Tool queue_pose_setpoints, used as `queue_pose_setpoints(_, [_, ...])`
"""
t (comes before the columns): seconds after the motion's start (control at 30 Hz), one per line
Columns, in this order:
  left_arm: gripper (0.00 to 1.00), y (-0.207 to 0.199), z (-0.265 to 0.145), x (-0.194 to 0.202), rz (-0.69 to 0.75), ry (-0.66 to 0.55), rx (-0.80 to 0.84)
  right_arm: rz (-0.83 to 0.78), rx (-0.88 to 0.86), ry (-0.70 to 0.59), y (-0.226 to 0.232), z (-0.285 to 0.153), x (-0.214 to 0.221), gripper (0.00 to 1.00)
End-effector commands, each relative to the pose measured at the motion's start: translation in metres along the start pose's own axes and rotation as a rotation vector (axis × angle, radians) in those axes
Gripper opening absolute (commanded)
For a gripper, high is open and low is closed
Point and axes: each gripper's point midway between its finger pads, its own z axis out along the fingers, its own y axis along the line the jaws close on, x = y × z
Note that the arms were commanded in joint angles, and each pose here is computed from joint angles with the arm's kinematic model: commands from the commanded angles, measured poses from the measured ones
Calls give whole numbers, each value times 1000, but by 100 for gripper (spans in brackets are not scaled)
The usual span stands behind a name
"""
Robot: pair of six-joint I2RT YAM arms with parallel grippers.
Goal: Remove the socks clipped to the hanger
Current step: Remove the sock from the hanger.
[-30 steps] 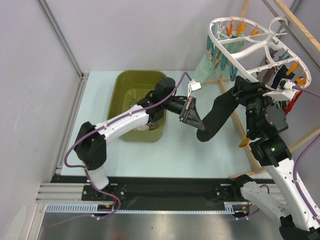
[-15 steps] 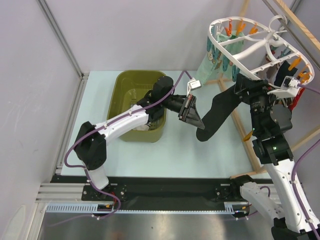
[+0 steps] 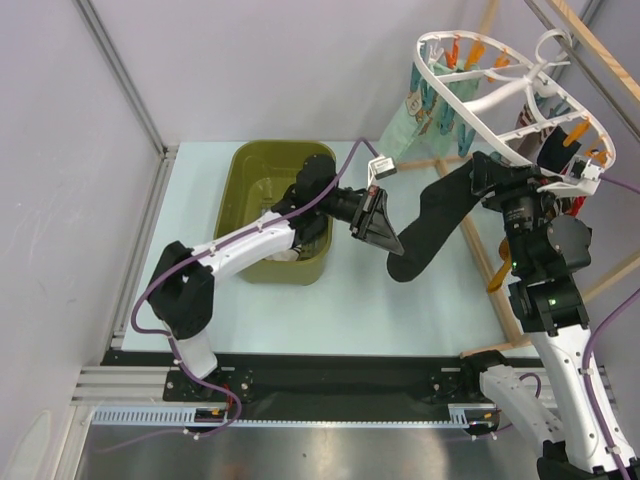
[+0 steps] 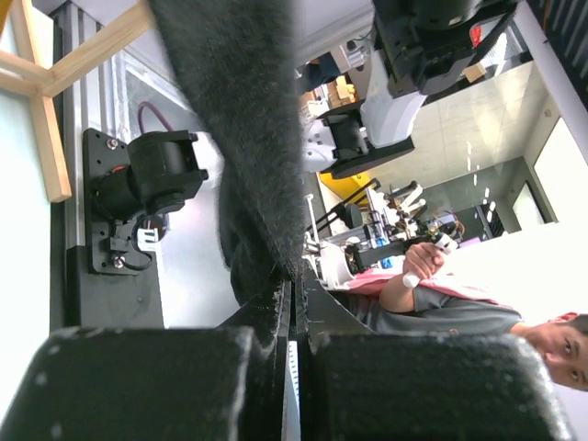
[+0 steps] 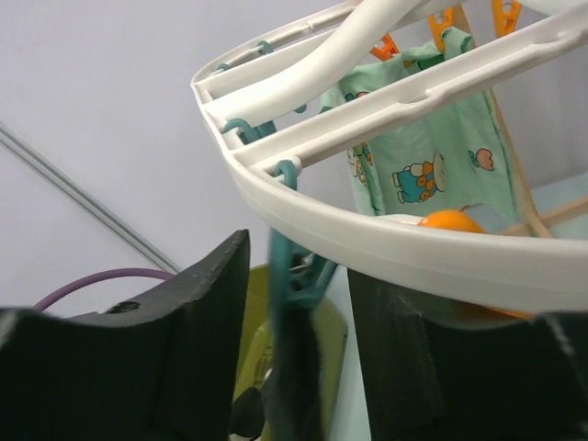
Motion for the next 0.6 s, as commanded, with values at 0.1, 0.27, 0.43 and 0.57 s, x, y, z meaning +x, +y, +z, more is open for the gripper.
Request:
queue_pose_setpoints(0.1, [0,-18,-6,-4,56,5,53,-1,-78,-45,16,-3,-15,63])
queue_pose_setpoints(0.27, [0,-19,-7,-5,48,7,71,3,-83,-44,15,-3,-15,61])
queue_pose_setpoints(0.43, [0,-20,-8,-4,28,5,91,4,-72,-51,11,-2,-18,40])
queue_pose_setpoints(0.57, [0,-21,-8,-4,27,4,100,8,-77,-63,12,-5,-23,24])
